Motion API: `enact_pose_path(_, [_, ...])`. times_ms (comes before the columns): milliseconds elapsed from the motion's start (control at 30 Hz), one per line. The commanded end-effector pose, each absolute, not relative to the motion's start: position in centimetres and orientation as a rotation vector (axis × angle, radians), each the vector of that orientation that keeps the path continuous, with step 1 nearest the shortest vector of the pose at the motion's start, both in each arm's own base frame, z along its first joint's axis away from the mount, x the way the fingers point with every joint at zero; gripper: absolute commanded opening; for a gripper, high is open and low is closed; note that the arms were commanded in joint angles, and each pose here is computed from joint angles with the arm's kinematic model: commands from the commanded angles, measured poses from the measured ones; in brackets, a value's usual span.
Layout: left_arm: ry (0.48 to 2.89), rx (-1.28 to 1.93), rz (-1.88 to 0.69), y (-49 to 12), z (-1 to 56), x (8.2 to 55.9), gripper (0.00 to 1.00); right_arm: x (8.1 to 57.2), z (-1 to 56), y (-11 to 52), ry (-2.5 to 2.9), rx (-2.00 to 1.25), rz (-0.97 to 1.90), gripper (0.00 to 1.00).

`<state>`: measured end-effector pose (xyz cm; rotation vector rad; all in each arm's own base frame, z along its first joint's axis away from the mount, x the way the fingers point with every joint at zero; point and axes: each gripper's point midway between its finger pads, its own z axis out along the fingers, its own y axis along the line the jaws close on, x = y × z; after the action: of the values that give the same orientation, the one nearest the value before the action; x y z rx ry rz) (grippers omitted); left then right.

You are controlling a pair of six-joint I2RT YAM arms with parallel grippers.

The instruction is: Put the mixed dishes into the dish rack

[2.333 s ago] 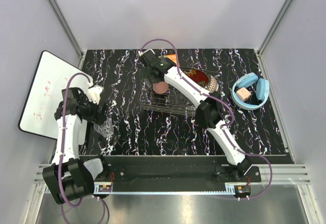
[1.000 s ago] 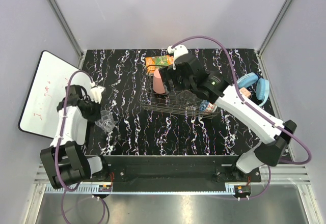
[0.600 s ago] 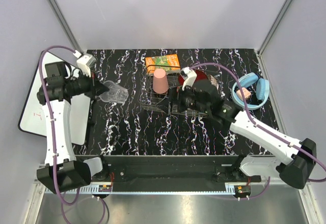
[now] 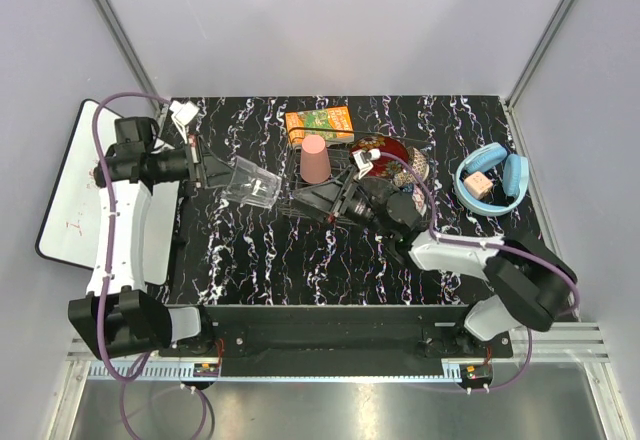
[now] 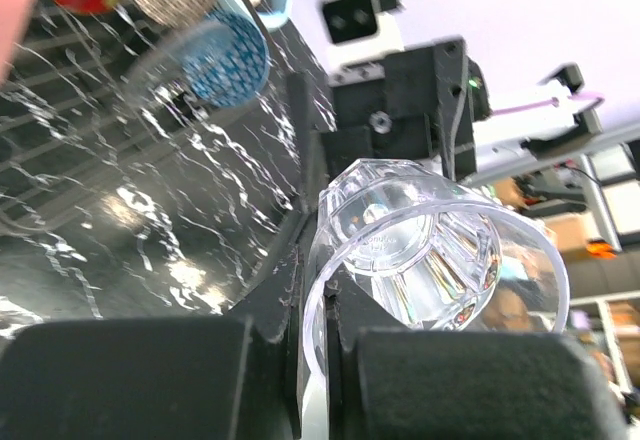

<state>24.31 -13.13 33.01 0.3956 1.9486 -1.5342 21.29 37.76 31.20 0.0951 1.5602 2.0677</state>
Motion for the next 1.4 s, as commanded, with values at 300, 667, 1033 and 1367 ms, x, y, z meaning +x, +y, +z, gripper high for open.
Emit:
enact_pose_path(300, [1.916,0.484,-1.621,-14.9,33.1,23.1,0.0,20.8,37.1,38.7,1.304,-0.013,2.302,1.0])
enact_pose_path(667, [1.925,0.485,-1.611,-15.1,32.7,23.3,0.0,20.1,35.9,40.9,1.349,-0.045,2.377,1.0])
enact_pose_path(1033, [1.951,0.479,-1.573,-15.2,31.9,24.2,0.0,18.6,38.3,41.7,1.283,-0.089,2.467,1.0])
enact_pose_path(1367, [1.944,0.492,-1.552,-15.1,31.6,24.1,0.0,19.3,38.2,41.2,1.286,-0.056,2.457,0.22])
